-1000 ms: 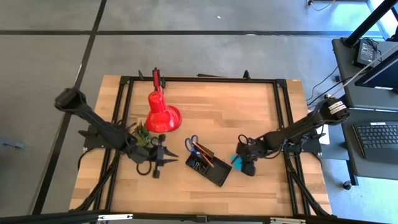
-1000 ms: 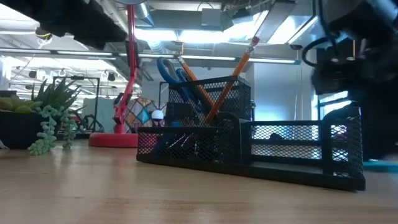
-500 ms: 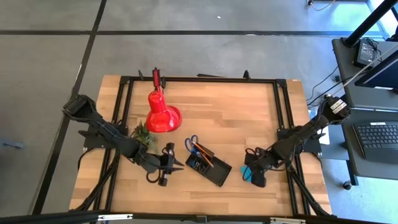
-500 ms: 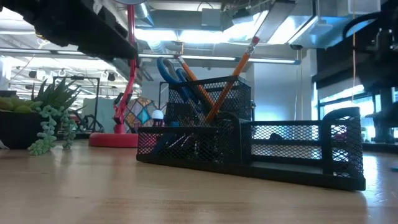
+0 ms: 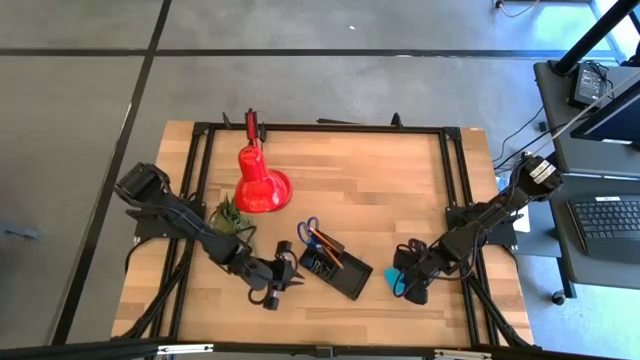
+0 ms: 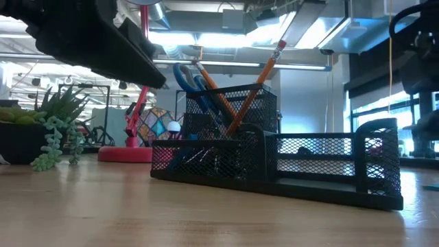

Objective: Pick and place office supplies into organizer
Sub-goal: Move the sticky note to the bottom right of the table, then adjust the desk organizer on the table

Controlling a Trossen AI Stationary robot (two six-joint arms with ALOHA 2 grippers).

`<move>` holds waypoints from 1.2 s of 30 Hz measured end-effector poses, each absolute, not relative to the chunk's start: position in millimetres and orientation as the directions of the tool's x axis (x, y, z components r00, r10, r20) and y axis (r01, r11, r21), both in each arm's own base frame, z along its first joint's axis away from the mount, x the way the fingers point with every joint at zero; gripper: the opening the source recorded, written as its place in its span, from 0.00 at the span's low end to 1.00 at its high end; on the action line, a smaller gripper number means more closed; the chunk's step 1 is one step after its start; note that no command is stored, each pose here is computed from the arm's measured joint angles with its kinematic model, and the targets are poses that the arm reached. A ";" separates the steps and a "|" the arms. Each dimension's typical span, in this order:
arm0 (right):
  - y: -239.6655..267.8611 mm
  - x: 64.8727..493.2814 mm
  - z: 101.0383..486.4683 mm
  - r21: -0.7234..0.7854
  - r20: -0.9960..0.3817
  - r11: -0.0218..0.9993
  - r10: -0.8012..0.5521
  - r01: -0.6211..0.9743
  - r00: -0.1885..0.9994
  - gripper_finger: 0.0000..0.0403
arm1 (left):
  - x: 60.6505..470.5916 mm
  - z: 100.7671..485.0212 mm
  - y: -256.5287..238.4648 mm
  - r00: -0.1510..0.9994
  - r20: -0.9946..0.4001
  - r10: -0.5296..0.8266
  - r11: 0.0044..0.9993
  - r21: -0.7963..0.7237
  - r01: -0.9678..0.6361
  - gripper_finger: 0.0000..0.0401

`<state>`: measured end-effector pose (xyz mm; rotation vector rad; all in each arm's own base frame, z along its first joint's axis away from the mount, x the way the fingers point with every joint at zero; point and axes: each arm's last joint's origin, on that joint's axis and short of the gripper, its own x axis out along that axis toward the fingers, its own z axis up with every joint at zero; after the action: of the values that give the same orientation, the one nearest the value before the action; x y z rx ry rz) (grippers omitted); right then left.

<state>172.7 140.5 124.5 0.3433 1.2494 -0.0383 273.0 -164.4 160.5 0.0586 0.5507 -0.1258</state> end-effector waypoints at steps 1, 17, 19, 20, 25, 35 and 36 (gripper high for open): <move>140.9 173.4 125.6 0.232 -0.933 0.950 0.155 0.211 0.326 0.38 | 274.5 159.4 -165.0 0.843 -0.527 -0.102 0.991 0.023 0.134 0.12; 146.9 181.2 139.5 0.222 -0.933 0.955 0.150 0.196 0.327 0.38 | 291.5 128.2 -162.7 0.805 -0.581 -0.120 0.991 -0.021 0.132 0.12; 148.1 182.8 146.3 0.200 -0.943 0.959 0.132 0.201 0.306 0.38 | 292.1 128.1 -162.1 0.805 -0.581 -0.121 0.991 -0.031 0.126 0.12; 148.8 183.7 150.3 0.187 -0.947 0.961 0.121 0.204 0.298 0.38 | 292.4 128.3 -161.8 0.807 -0.578 -0.120 0.992 -0.031 0.125 0.12; 154.1 192.5 167.7 0.169 -0.934 0.965 0.092 0.201 0.346 0.38 | 293.3 129.5 -162.1 0.815 -0.566 -0.123 0.991 -0.029 0.129 0.12; 183.5 229.9 194.7 0.341 -0.619 0.929 0.339 -0.146 0.708 0.38 | 293.7 129.5 -161.2 0.818 -0.565 -0.112 0.992 -0.023 0.121 0.11; 185.6 232.1 193.7 0.348 -0.605 0.924 0.352 -0.161 0.714 0.38 | 293.7 129.4 -161.0 0.817 -0.565 -0.112 0.992 -0.022 0.120 0.11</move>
<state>232.1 185.6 193.7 0.2806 0.7227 0.2881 293.7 -161.0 129.4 0.0144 0.6013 -0.1236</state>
